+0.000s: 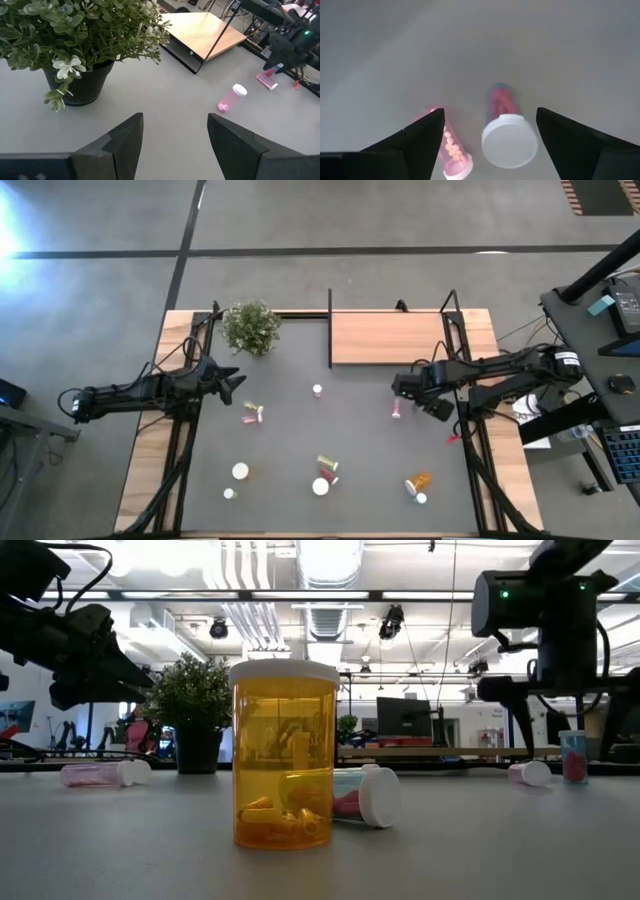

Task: Pick and place medicine bottles onto shelf by color
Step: Put the top right blue pill bottle on the shelf

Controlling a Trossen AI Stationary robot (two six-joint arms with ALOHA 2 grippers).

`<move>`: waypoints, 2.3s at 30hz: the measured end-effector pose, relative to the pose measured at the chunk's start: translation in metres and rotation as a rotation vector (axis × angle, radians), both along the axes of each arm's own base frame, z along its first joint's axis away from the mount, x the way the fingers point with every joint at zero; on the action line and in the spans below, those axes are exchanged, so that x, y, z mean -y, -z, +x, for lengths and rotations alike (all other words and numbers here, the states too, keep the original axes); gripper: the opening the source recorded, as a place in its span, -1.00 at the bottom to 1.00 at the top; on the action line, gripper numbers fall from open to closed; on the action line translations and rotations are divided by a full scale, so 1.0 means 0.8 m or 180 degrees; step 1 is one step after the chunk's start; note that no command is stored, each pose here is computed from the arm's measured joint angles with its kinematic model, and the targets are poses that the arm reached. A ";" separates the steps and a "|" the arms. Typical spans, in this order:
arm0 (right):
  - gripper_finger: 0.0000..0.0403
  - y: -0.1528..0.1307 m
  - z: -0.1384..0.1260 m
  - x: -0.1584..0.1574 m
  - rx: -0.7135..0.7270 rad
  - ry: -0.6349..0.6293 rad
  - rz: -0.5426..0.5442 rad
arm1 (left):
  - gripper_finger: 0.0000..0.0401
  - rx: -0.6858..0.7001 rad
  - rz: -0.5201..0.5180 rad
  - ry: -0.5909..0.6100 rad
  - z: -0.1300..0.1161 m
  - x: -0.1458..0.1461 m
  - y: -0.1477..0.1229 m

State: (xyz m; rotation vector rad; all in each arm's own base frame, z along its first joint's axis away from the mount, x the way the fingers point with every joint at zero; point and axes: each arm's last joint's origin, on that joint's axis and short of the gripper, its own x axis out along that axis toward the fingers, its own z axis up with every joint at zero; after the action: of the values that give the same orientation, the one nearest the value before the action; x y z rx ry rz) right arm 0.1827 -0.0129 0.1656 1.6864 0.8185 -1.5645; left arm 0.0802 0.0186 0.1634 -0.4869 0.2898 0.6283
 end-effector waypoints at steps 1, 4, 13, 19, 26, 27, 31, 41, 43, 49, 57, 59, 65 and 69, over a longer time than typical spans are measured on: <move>0.46 0.001 -0.001 0.000 -0.0011 0.0009 0.0004 | 0.02 0.0000 0.0000 0.0001 0.000 0.000 0.000; 0.36 0.001 -0.001 0.000 -0.0012 0.0025 0.0009 | 0.02 0.0001 0.0000 0.0000 0.000 0.000 0.000; -0.06 0.001 -0.002 0.000 -0.0021 0.0033 -0.0001 | 0.02 0.0000 0.0000 0.0001 0.000 0.000 0.000; -0.29 0.001 -0.002 0.000 -0.0022 0.0029 -0.0002 | 0.02 -0.0001 0.0000 0.0001 0.000 0.000 0.000; -0.48 0.001 -0.002 0.000 -0.0024 0.0030 -0.0005 | 0.02 0.0000 0.0000 0.0000 0.000 0.000 0.000; -0.49 0.001 -0.002 0.000 -0.0024 0.0030 -0.0005 | 0.02 0.0000 0.0000 0.0000 0.000 0.000 0.000; -0.51 -0.003 0.000 0.001 0.0019 0.0040 -0.0009 | 0.02 0.0000 0.0000 0.0000 0.000 0.000 0.000; -0.51 -0.035 0.006 0.025 -0.0004 0.0170 -0.0018 | 0.02 0.0000 0.0000 0.0000 0.000 0.000 0.000; -0.51 -0.044 0.006 0.033 -0.0023 0.0173 -0.0024 | 0.02 0.0001 0.0000 0.0000 0.000 0.000 0.000; -0.50 -0.067 0.004 0.068 0.0020 0.0057 -0.0110 | 0.02 0.0000 0.0000 0.0001 0.000 0.000 0.000; -0.49 -0.084 0.001 0.121 -0.0136 -0.0249 -0.0102 | 0.02 0.0000 0.0000 0.0000 0.000 0.000 0.000; -0.49 -0.087 0.004 0.136 -0.0151 -0.0396 -0.0107 | 0.02 0.0001 0.0000 0.0000 0.000 0.000 0.000; -0.49 -0.090 0.018 0.185 -0.0207 -0.0788 -0.0096 | 0.02 0.0001 0.0000 0.0001 0.000 0.000 0.000; -0.49 -0.081 0.026 0.221 -0.0273 -0.1007 -0.0035 | 0.02 0.0000 0.0000 0.0001 0.000 0.000 0.000</move>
State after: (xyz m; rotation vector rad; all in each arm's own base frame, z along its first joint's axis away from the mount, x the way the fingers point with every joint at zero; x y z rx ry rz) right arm 0.2036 -0.1901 0.2308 1.4091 1.0616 -1.4248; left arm 0.0802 0.0186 0.1634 -0.4869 0.2897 0.6280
